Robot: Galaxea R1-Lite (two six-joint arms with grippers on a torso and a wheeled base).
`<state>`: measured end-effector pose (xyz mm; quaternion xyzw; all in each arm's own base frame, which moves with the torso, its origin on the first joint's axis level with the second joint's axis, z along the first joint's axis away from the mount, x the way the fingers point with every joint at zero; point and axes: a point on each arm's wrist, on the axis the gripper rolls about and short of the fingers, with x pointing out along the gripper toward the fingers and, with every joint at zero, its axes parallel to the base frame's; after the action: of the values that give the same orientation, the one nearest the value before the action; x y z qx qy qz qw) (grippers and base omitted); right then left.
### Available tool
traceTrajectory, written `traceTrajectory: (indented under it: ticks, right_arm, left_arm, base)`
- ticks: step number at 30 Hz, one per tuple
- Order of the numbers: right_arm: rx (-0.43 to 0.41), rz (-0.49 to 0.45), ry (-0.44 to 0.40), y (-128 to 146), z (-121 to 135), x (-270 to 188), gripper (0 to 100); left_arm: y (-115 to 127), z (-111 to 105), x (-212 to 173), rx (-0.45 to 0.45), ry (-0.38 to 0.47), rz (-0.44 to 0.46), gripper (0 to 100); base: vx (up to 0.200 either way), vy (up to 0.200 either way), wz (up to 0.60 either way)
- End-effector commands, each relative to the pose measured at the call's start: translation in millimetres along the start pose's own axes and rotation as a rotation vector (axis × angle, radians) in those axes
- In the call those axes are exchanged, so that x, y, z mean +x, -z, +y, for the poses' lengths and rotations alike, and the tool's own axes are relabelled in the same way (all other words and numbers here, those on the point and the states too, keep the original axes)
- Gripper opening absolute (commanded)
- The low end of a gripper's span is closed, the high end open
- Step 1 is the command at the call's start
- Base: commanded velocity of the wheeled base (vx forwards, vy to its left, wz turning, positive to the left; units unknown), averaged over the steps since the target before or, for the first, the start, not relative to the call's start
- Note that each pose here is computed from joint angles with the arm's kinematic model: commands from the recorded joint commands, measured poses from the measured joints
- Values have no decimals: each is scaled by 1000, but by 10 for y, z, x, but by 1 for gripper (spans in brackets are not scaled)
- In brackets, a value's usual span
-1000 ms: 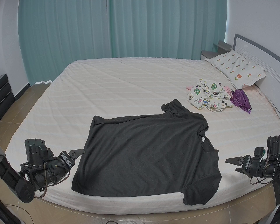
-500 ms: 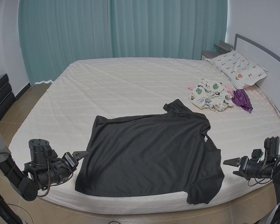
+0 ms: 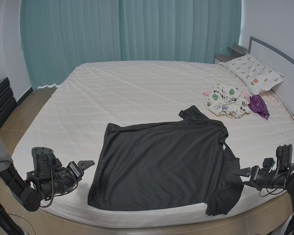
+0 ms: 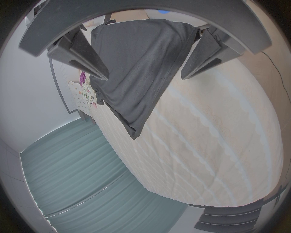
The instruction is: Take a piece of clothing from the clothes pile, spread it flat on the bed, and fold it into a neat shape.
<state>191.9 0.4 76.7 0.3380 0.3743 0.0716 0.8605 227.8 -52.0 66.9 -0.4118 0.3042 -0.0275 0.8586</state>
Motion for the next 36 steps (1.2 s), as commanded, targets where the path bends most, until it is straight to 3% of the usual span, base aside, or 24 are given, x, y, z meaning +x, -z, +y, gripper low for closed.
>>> traceTrajectory:
  ticks: [1, 5, 19, 36]
  right_arm:
    - [-2, 5, -2, 7, 4, 5, 100]
    - [-4, 4, -2, 8, 8, 4, 100]
    - [-3, 6, -1, 13, 4, 6, 100]
    - [0, 9, -1, 20, 0, 4, 100]
  left_arm:
    - [2, 3, 4, 0, -1, 1, 100]
    - [-2, -9, 9, -5, 4, 1, 100]
    - [9, 3, 56, -39, -4, 11, 100]
    - [-4, -47, 76, -102, 44, -12, 100]
  base:
    - [200, 0, 0]
    - [200, 0, 0]
    - [0, 0, 0]
    - [0, -12, 0]
